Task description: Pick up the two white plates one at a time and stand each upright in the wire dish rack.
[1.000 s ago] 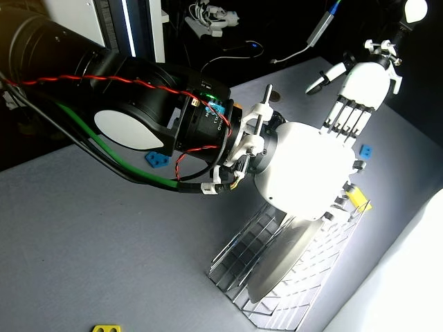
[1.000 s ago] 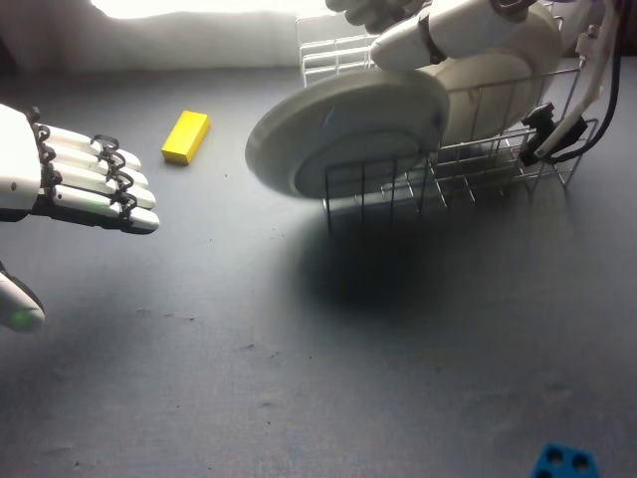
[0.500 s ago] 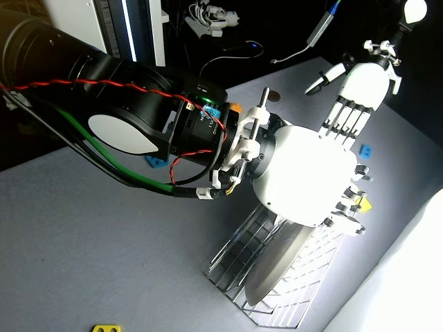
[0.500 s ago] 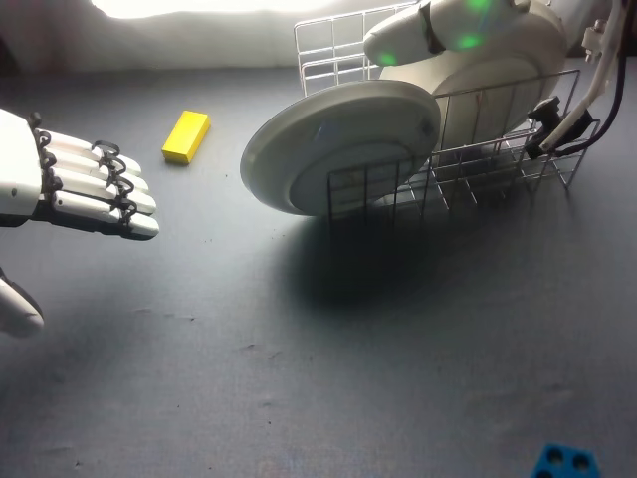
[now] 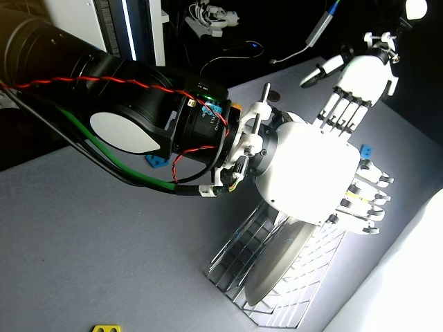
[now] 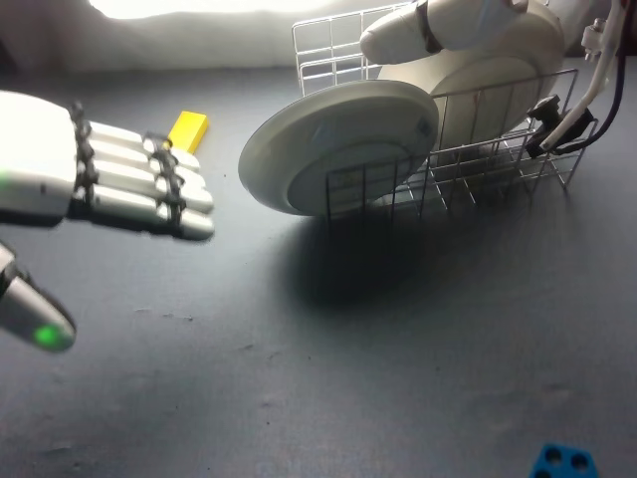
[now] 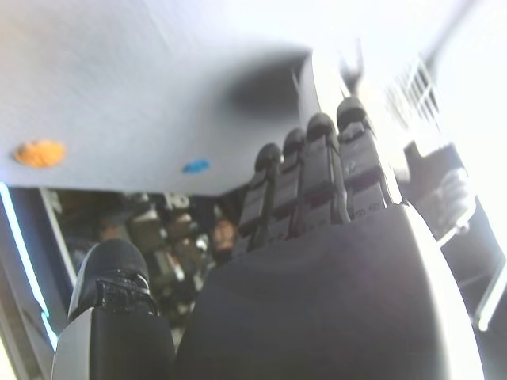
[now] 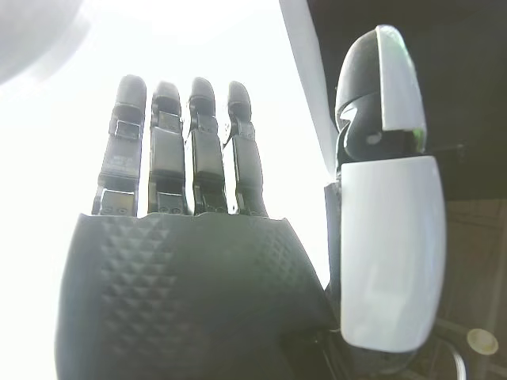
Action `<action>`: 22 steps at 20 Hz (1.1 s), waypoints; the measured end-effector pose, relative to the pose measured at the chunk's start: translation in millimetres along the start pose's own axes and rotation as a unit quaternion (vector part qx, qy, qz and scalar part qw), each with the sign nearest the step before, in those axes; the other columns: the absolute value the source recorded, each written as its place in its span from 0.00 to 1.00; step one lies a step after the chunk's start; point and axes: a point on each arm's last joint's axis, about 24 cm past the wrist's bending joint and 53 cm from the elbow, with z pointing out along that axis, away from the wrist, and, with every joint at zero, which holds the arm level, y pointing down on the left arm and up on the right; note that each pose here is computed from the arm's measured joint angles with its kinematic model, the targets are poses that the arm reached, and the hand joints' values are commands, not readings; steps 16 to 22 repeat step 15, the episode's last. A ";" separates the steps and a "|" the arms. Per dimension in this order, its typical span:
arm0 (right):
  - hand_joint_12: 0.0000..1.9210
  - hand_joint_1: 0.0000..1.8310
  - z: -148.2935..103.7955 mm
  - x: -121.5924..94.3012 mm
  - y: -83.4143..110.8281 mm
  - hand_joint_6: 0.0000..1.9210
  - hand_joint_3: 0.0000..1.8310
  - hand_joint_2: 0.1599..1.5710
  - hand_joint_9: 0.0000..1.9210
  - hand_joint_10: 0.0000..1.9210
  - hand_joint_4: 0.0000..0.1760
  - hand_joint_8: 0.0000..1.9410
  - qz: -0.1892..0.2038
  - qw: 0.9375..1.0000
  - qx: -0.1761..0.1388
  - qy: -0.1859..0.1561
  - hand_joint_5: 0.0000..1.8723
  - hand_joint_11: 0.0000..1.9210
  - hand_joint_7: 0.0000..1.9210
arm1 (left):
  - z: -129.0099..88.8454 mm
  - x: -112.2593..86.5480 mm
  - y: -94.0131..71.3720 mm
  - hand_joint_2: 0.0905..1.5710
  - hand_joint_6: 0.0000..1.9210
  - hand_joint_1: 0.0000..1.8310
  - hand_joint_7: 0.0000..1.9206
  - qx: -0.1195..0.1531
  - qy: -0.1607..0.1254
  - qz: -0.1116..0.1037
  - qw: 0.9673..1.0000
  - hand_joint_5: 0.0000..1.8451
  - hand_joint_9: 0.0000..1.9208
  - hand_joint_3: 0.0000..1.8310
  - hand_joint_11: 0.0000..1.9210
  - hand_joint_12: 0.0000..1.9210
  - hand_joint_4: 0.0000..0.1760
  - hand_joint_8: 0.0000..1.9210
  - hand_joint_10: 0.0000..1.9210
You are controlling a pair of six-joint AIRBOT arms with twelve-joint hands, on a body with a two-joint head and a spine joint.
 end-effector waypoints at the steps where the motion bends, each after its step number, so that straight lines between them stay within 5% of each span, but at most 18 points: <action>1: 0.22 0.54 -0.4 0.2 0.1 0.00 0.00 0.61 0.07 0.00 0.00 0.00 -0.001 1.000 0.000 0.000 0.12 0.00 0.09 | 1.3 5.0 -3.3 0.66 0.00 0.00 0.00 0.004 0.010 0.004 1.000 0.02 0.00 0.00 0.00 0.00 0.00 0.00 0.00; 7: 0.20 0.52 -1.5 6.3 3.1 0.00 0.00 0.60 0.07 0.00 0.00 0.00 -0.019 1.000 -0.005 0.007 0.12 0.00 0.09 | 2.4 6.5 -9.2 0.66 0.00 0.00 0.02 0.007 0.020 0.030 0.999 0.03 0.00 0.00 0.00 0.00 0.00 0.00 0.00; 9: 0.08 0.47 -3.1 7.8 6.9 0.00 0.00 0.61 0.03 0.00 0.00 0.00 -0.036 0.999 -0.012 0.009 0.08 0.00 0.06 | 2.4 9.6 -9.0 0.66 0.01 0.00 0.03 0.005 0.026 0.033 0.999 0.04 0.01 0.00 0.00 0.00 0.00 0.01 0.00; 13: 0.17 0.50 -5.8 15.4 21.1 0.00 0.00 0.60 0.05 0.00 0.00 0.00 -0.068 0.997 -0.040 0.015 0.09 0.00 0.07 | 4.7 11.8 -14.0 0.67 0.01 0.00 0.02 0.010 0.033 0.040 0.999 0.04 0.01 0.00 0.00 0.00 0.00 0.01 0.00; 15: 0.02 0.48 -6.9 18.4 22.0 0.00 0.00 0.60 0.00 0.00 0.00 0.00 -0.110 0.993 -0.044 0.020 0.05 0.00 0.03 | 5.5 10.2 -14.9 0.67 0.00 0.00 0.02 0.011 0.031 0.041 0.999 0.03 0.00 0.00 0.00 0.00 0.00 0.00 0.00; 22: 0.02 0.48 -6.9 18.4 22.0 0.00 0.00 0.60 0.00 0.00 0.00 0.00 -0.110 0.993 -0.044 0.020 0.05 0.00 0.03 | 5.5 10.2 -14.9 0.67 0.00 0.00 0.02 0.011 0.031 0.041 0.999 0.03 0.00 0.00 0.00 0.00 0.00 0.00 0.00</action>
